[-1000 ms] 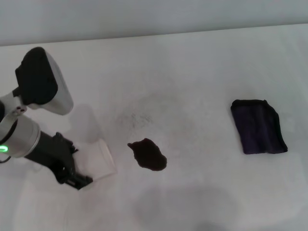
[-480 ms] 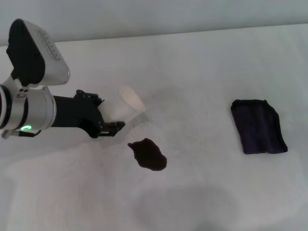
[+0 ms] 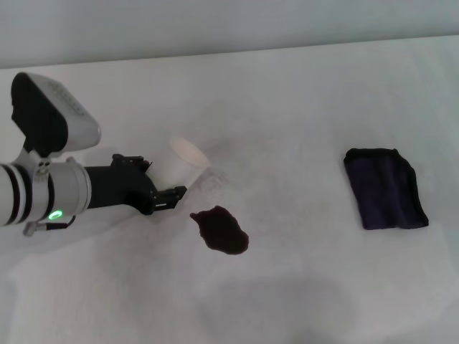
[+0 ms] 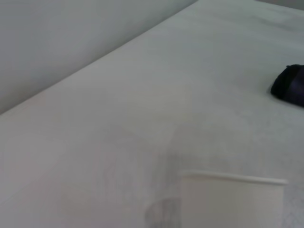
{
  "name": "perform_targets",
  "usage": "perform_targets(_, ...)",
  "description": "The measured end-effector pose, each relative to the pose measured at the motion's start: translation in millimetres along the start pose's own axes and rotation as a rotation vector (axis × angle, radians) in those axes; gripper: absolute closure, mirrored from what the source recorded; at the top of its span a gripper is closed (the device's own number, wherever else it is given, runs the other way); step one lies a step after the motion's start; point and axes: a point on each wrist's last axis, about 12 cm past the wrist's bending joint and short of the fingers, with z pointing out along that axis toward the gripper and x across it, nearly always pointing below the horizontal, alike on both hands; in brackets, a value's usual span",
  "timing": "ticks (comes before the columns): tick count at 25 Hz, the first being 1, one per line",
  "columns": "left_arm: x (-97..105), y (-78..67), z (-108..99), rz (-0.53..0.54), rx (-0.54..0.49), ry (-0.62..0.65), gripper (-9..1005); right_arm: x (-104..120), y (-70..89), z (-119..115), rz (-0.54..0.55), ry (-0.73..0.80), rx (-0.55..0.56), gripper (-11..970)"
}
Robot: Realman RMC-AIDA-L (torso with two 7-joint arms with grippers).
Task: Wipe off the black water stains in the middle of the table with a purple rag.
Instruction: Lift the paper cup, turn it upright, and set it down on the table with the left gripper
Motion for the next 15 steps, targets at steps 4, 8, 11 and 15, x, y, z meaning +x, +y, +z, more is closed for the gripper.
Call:
perform_targets(4,9,-2.6,-2,-0.022,-0.016,-0.004,370,0,-1.1,1,-0.003,0.001,0.003,143)
perform_targets(8,19,-5.5,-5,-0.061,-0.021,-0.014,371,0,-2.9,-1,-0.004,0.005,0.009,143)
perform_targets(11,23,-8.3,-6,-0.064,-0.017,-0.011,372,1,-3.6,-2,-0.004,0.005,0.011,143)
perform_targets(15,26,-11.8,-6,-0.063,-0.006,-0.003,373,1,-4.0,-3,-0.005,0.007,0.012,144)
